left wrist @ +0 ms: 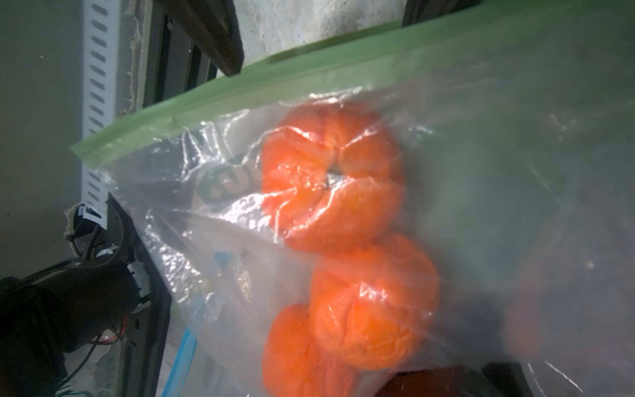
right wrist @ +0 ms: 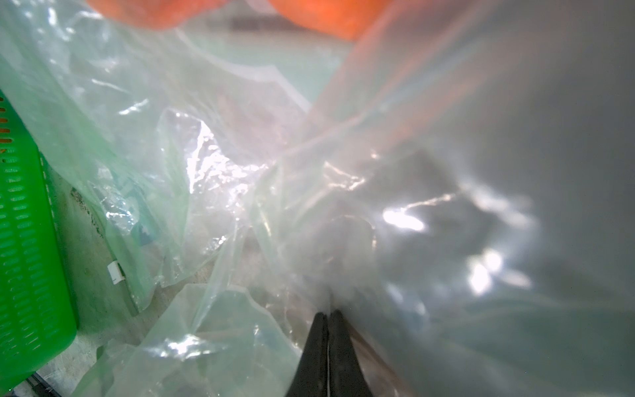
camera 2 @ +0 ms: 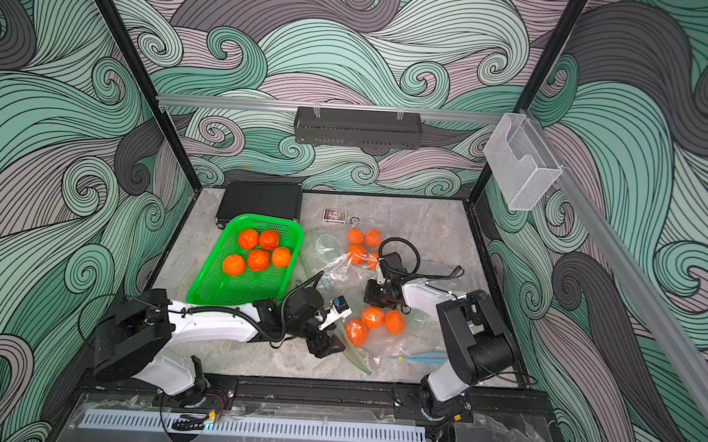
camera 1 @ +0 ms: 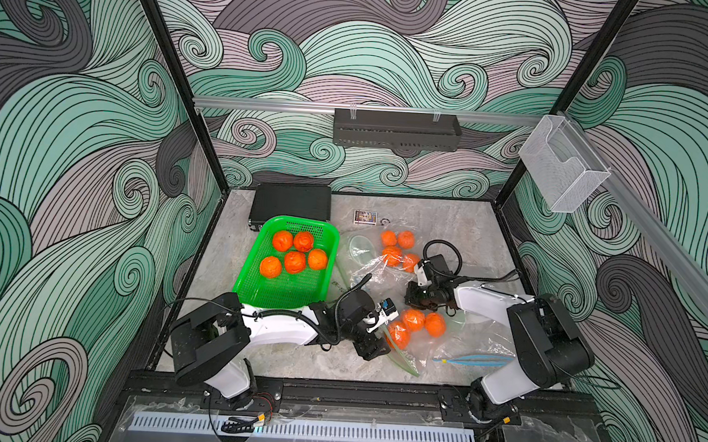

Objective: Open the zip-top bag and take out the orange
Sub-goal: Pick up the orange from the zipper food storage bag.

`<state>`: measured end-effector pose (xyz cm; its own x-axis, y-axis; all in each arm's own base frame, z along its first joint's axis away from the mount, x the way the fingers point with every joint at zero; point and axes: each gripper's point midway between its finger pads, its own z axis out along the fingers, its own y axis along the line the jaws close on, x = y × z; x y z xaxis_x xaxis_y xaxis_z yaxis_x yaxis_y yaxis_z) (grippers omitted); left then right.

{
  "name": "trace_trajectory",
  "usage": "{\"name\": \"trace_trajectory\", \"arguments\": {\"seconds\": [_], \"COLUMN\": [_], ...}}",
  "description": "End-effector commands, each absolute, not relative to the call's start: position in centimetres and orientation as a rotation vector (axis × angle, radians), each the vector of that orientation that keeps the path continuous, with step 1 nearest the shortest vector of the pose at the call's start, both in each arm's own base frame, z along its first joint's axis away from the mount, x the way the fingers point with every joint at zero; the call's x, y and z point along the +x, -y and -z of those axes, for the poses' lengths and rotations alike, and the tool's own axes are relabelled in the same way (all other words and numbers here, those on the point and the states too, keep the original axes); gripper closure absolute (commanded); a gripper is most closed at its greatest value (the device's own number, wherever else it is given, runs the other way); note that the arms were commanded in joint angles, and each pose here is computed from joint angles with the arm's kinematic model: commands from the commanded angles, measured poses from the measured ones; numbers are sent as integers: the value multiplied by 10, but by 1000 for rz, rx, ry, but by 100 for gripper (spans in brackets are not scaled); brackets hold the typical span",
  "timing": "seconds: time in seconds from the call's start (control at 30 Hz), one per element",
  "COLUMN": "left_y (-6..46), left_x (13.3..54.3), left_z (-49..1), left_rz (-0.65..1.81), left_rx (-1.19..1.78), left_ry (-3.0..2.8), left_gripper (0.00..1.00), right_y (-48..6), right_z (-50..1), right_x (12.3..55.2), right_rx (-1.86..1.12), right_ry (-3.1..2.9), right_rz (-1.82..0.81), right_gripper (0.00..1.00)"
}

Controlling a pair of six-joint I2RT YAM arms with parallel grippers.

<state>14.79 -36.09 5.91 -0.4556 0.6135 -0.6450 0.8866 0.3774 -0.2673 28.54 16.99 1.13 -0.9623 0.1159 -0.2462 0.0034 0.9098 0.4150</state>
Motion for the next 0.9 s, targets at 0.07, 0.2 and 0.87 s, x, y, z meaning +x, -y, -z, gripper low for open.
{"name": "trace_trajectory", "arguments": {"seconds": [0.07, 0.2, 0.87], "left_y": [387, 396, 392], "left_x": [157, 162, 162], "left_z": [-72, -72, -79], "left_rz": [793, 769, 762], "left_rx": [1305, 1283, 1187], "left_ry": [-2126, -2128, -2252], "left_gripper": [17, 14, 56], "right_y": [-158, -158, -157], "right_z": [8, 9, 8], "right_x": [261, 260, 263], "right_rx": [109, 109, 135], "right_ry": [-2915, -2918, -2889], "right_rz": [-535, -538, -552], "right_gripper": [92, 92, 92]}}
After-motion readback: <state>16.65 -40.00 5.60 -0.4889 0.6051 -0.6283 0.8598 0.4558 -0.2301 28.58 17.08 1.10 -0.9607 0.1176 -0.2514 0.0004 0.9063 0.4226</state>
